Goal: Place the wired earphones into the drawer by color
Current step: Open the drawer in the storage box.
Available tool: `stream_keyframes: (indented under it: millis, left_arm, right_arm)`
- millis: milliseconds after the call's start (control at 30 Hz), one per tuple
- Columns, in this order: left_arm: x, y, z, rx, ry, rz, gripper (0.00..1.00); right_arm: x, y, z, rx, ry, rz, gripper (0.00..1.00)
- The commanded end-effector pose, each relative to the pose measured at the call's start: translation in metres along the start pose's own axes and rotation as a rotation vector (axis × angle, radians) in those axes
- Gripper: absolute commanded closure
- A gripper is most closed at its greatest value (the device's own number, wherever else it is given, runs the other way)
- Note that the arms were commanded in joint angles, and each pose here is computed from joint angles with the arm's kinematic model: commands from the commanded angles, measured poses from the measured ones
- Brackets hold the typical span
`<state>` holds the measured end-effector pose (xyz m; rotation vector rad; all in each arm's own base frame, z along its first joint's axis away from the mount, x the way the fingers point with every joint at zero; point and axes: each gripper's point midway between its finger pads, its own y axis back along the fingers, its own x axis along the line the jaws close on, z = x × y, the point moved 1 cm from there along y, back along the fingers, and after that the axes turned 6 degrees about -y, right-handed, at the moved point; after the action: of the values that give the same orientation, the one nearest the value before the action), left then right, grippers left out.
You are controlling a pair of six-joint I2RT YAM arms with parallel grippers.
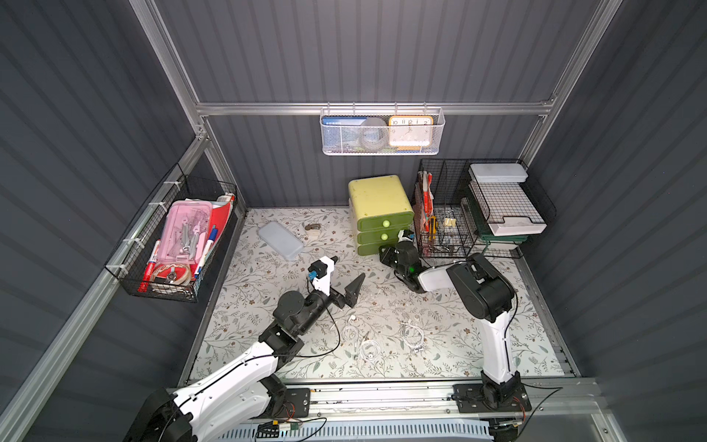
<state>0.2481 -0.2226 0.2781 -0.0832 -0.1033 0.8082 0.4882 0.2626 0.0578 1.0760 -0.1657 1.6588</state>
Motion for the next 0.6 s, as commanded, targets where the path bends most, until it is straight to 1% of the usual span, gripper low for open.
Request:
stream_keyframes:
  millis: [0, 567]
  left_arm:
    - [0.002, 0.001, -0.002, 0.008, 0.005, 0.012, 0.01]
    - [0.003, 0.003, -0.001, 0.003, 0.005, 0.019, 0.01]
  right_arm:
    - [0.003, -0.002, 0.004, -0.022, 0.015, 0.011, 0.71]
    - [-0.002, 0.02, -0.007, -0.008, 0.013, -0.013, 0.72]
